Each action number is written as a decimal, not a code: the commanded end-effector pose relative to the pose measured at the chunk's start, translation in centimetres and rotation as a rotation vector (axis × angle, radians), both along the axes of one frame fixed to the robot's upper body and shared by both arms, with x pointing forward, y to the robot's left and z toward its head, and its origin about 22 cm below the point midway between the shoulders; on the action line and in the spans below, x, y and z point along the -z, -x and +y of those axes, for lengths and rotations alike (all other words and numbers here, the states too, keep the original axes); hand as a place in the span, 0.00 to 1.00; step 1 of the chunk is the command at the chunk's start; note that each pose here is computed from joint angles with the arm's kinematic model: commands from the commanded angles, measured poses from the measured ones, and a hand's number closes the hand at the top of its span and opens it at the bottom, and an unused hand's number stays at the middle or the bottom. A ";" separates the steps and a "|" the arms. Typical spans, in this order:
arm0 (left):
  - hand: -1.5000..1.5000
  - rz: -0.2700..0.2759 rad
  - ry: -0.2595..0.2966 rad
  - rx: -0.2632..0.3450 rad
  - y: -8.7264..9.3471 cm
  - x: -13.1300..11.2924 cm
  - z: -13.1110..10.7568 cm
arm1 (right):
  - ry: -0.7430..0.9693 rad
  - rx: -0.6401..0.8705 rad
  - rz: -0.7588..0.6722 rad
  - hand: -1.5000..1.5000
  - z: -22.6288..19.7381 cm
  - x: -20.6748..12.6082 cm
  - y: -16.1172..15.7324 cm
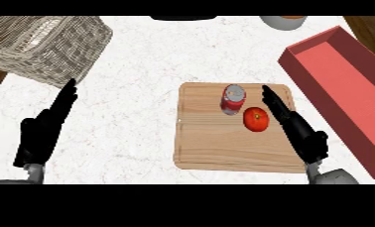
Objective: Pick the can from the cutting board and place it in the cardboard box
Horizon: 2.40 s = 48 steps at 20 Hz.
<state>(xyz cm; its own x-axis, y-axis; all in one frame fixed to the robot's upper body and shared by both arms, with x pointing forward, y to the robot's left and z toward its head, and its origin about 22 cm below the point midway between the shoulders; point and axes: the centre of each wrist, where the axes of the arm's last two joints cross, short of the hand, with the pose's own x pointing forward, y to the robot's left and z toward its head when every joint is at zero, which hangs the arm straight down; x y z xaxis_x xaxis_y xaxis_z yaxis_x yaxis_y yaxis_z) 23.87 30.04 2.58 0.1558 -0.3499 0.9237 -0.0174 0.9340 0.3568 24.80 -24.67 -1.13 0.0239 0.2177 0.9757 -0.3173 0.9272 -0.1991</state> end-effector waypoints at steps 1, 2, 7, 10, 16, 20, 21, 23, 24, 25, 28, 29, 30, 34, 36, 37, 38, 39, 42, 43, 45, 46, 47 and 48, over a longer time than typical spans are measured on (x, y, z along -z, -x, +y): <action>0.50 -0.047 0.031 -0.033 -1.6 -1.1 -0.2 | -0.051 0.140 -0.053 1.00 -1.0 -0.7 -0.2; 0.50 -0.082 0.099 -0.044 -1.2 -1.9 -1.1 | -0.085 0.285 -0.103 1.00 -3.2 -0.8 -0.6; 0.50 -0.148 0.286 -0.085 -1.7 -1.9 -3.0 | 0.508 0.524 -0.135 1.00 -13.2 -3.3 0.6; 0.50 -0.162 0.358 -0.092 -1.7 -2.5 -3.0 | 0.161 0.915 -0.149 0.00 -9.8 -1.4 -0.3; 0.50 -0.145 0.370 -0.084 -1.4 -2.3 -3.6 | 0.373 0.668 -0.312 0.00 -9.0 -6.3 0.8; 0.50 -0.147 0.392 -0.081 -2.3 -3.1 -4.8 | 0.568 0.527 -0.182 0.00 -9.0 -10.6 -0.1; 0.50 -0.138 0.361 -0.066 -1.5 -3.1 -3.0 | 0.617 0.453 -0.098 0.00 -9.6 -10.6 -0.1; 0.50 -0.163 0.382 -0.073 -2.4 -3.3 -3.5 | 0.641 0.329 -0.018 0.00 -7.9 -12.4 -0.4; 0.50 -0.145 0.382 -0.061 -1.6 -2.8 -4.4 | 0.640 0.286 0.030 0.00 -7.8 -12.9 -0.4; 0.50 -0.150 0.375 -0.074 -2.5 -3.1 -4.1 | 0.632 0.256 0.062 0.00 -5.8 -13.7 0.0; 0.50 -0.147 0.363 -0.076 -2.9 -3.2 -4.1 | 0.607 0.236 0.116 0.00 -3.1 -16.9 -0.1; 0.50 -0.149 0.375 -0.067 -2.5 -3.3 -5.4 | 0.607 0.223 0.127 0.00 -2.5 -18.0 -0.7; 0.50 -0.142 0.377 -0.073 -2.0 -2.6 -3.1 | 0.605 0.218 0.109 0.00 -3.0 -19.7 -0.4; 0.50 -0.135 0.361 -0.063 -0.7 -3.5 -4.0 | 0.519 0.195 0.120 0.00 -0.7 -19.8 -1.8; 0.50 -0.149 0.382 -0.062 -2.7 -2.8 -3.6 | 0.497 0.184 0.107 0.00 1.7 -20.0 -2.2; 0.50 -0.149 0.387 -0.080 -3.6 -1.8 -3.0 | 0.492 0.198 0.101 0.00 1.1 -19.2 -3.3; 0.50 -0.148 0.389 -0.071 -2.1 -3.4 -4.2 | 0.508 0.200 0.104 0.00 1.4 -19.0 -1.4; 0.50 -0.149 0.376 -0.065 -1.6 -2.8 -4.1 | 0.523 0.189 0.123 0.00 2.3 -17.4 -2.5; 0.50 -0.157 0.388 -0.062 -2.6 -2.8 -4.0 | 0.568 0.213 0.172 0.00 4.1 -17.8 -3.4; 0.50 -0.154 0.380 -0.080 -2.2 -2.4 -4.2 | 0.578 0.232 0.173 0.00 2.7 -19.0 -4.4; 0.50 -0.139 0.394 -0.079 -4.5 -2.9 -4.7 | 0.572 0.233 0.193 0.00 3.2 -17.4 -3.5; 0.50 -0.143 0.371 -0.072 -4.0 -3.6 -3.7 | 0.555 0.218 0.199 0.00 4.1 -16.7 -4.3; 0.50 -0.147 0.386 -0.060 -2.7 -3.8 -4.1 | 0.539 0.224 0.206 0.00 5.7 -16.2 -6.3; 0.50 -0.146 0.379 -0.070 -2.1 -0.8 -4.0 | 0.527 0.204 0.216 0.00 4.4 -15.1 -2.7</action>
